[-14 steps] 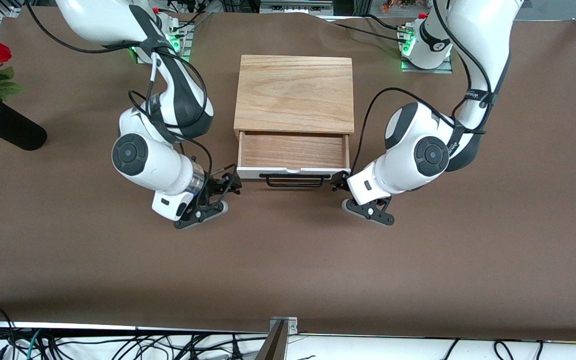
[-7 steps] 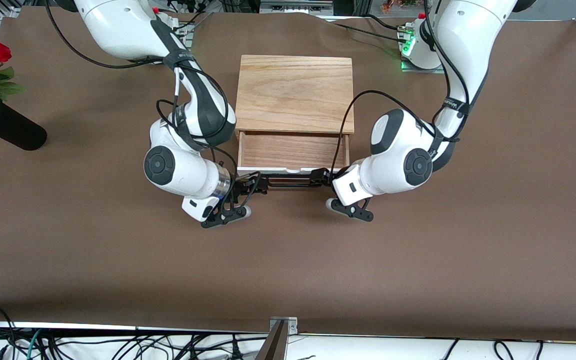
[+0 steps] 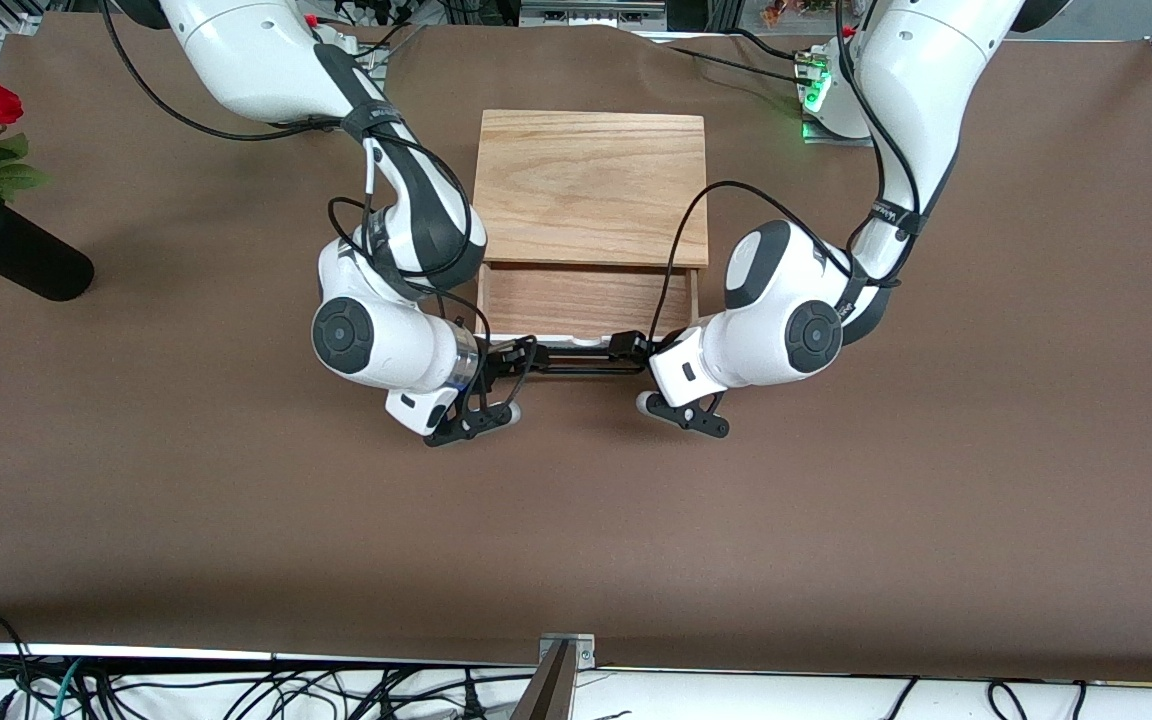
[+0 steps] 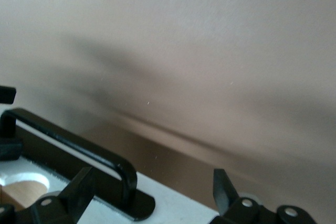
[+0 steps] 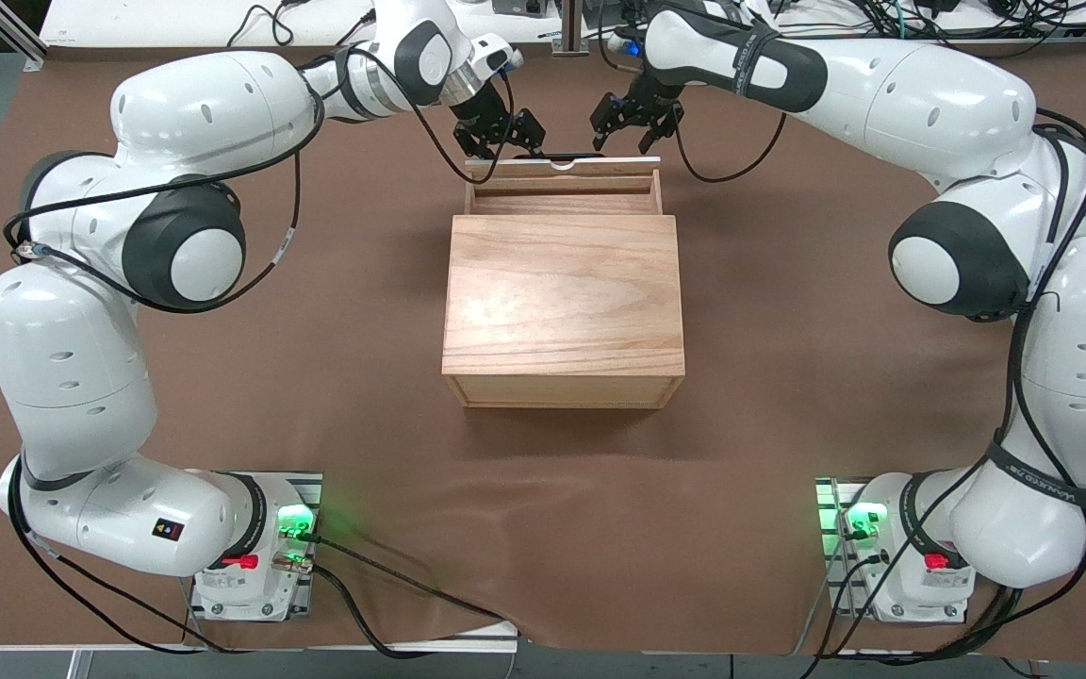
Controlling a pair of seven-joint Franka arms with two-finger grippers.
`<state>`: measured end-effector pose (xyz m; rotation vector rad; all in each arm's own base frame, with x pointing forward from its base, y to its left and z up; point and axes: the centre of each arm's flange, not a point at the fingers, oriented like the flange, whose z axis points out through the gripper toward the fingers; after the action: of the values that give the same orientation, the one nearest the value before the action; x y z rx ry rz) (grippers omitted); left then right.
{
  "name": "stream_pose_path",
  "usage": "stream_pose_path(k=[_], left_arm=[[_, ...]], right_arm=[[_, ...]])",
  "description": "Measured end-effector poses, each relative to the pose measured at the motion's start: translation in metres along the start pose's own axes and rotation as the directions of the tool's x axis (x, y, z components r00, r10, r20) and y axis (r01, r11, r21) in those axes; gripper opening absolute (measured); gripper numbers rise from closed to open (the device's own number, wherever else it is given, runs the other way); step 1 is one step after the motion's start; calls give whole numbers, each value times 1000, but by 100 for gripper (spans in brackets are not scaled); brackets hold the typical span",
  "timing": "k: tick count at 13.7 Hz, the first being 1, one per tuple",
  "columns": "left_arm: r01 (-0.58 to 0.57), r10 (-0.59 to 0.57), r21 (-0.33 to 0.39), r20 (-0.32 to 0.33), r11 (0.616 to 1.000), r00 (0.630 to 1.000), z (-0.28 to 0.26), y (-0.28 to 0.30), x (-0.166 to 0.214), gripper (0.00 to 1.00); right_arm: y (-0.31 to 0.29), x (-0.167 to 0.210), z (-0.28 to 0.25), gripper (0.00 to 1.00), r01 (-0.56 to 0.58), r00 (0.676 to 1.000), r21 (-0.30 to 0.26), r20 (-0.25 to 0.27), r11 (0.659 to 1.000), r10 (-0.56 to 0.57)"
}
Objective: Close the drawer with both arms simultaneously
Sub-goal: 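Lower both grippers onto the black handle at its two ends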
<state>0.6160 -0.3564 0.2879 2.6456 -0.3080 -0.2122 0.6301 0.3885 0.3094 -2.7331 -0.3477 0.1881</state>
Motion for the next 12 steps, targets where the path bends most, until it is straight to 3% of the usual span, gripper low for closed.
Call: stream_pose_path(k=[3, 12], left_arm=[[1, -1, -1, 4, 1000, 1000, 0, 0, 0, 100], [1, 0, -10, 65, 1000, 998, 5, 3, -4, 100]], right_arm=[[-5, -6, 5, 100, 6, 999, 2, 45, 1000, -6], [-6, -13, 9, 100, 8, 993, 0, 114, 1000, -8]])
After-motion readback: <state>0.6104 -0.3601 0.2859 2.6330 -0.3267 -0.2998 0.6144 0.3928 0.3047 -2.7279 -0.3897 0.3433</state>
